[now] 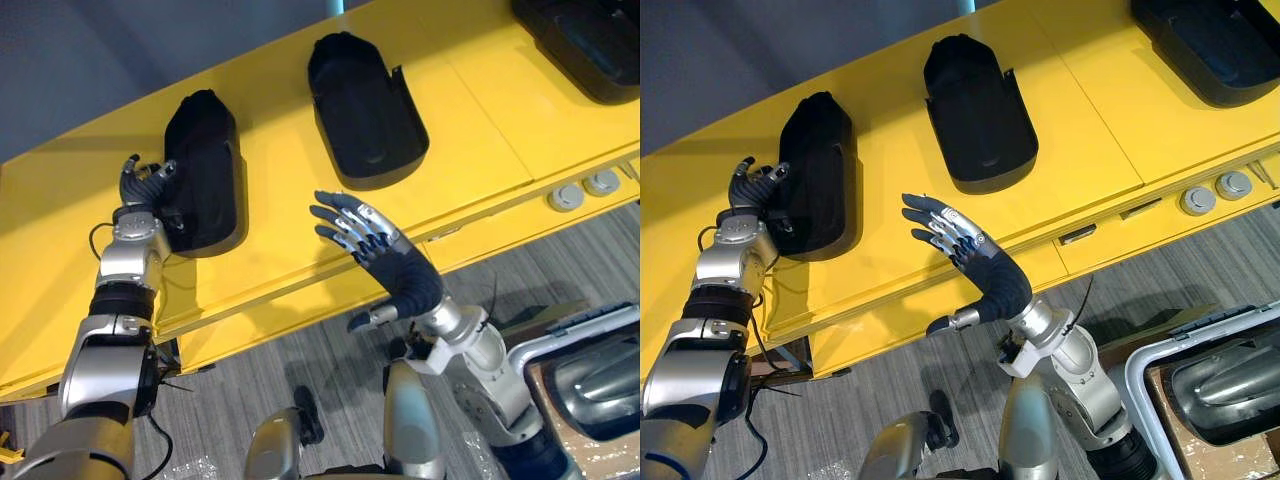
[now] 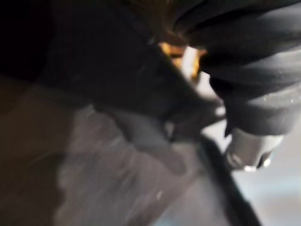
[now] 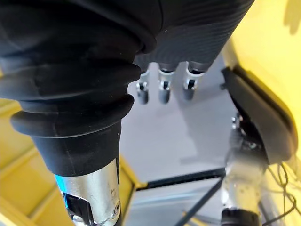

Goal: Walk over and take plastic housings, then place them on the shelf

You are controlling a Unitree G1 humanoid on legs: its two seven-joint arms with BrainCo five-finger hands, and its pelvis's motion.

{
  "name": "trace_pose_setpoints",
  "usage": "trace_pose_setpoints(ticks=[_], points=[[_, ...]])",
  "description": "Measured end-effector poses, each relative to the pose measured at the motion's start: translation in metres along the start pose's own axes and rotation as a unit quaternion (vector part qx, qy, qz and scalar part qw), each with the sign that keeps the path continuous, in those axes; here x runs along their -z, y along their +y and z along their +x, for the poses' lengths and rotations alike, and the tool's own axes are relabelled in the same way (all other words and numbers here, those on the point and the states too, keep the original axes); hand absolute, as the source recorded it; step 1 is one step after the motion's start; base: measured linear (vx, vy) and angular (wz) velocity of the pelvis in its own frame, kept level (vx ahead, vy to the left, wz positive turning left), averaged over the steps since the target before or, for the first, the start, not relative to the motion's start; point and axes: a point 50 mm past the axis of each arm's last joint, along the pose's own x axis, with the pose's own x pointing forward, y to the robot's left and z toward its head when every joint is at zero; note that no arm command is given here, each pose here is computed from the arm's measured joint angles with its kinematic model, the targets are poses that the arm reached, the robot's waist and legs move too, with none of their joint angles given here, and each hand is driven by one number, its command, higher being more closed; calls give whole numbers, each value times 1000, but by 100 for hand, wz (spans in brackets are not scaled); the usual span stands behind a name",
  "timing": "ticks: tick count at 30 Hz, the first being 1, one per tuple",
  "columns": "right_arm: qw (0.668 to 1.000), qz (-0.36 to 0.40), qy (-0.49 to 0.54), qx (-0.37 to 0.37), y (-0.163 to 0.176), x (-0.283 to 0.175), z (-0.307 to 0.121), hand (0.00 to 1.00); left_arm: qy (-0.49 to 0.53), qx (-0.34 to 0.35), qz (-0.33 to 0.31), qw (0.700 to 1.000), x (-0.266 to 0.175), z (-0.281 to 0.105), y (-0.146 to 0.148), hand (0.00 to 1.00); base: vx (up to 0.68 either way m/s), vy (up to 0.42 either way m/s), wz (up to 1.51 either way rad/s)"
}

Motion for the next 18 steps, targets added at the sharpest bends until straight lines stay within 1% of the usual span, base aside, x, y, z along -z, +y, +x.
trace_pose_setpoints(ticks=[4, 6, 7, 8, 9, 10, 12, 13, 14, 15, 16, 18], points=[[1000, -4, -24, 9, -1, -2, -1, 0, -58, -30, -30, 997, -21, -1, 0, 0, 20, 4, 5], [999, 1, -24, 25, -3, 3, -6, 0, -116, -23, -57, 991, -47, -5, -3, 0, 26, 9, 15], [999, 5, -17, 35, -3, 7, -11, 0, -170, -5, -83, 982, -71, -13, -9, 0, 19, 4, 22], [999, 6, -15, 39, -3, 7, -12, 0, -200, 4, -97, 975, -85, -18, -10, 0, 12, 2, 17], [999, 8, -12, 41, -3, 9, -14, 0, -258, 23, -116, 959, -109, -30, -10, 0, 11, 3, 6], [999, 8, -10, 43, -4, 10, -15, 0, -283, 33, -121, 951, -119, -36, -9, 0, 0, 0, 0], [998, 1, -13, 53, -8, 8, -16, 0, -379, 59, -141, 913, -151, -64, 6, 0, 0, 0, 0], [998, -3, -14, 56, -9, 8, -16, 0, -399, 60, -148, 903, -154, -72, 13, 0, -7, 5, 4], [998, -15, -15, 61, -11, 6, -16, 0, -432, 62, -163, 885, -149, -91, 32, 0, 13, -4, 11], [997, -26, -14, 66, -12, 5, -18, 0, -452, 63, -164, 875, -134, -111, 50, 0, 24, -5, 20], [997, -30, -10, 75, -13, 6, -21, 0, -458, 67, -165, 871, -118, -126, 60, 0, 68, -14, 33], [993, -52, 1, 104, -16, 6, -30, 0, -421, 68, -177, 887, -66, -156, 76, 0, 93, -20, 41]])
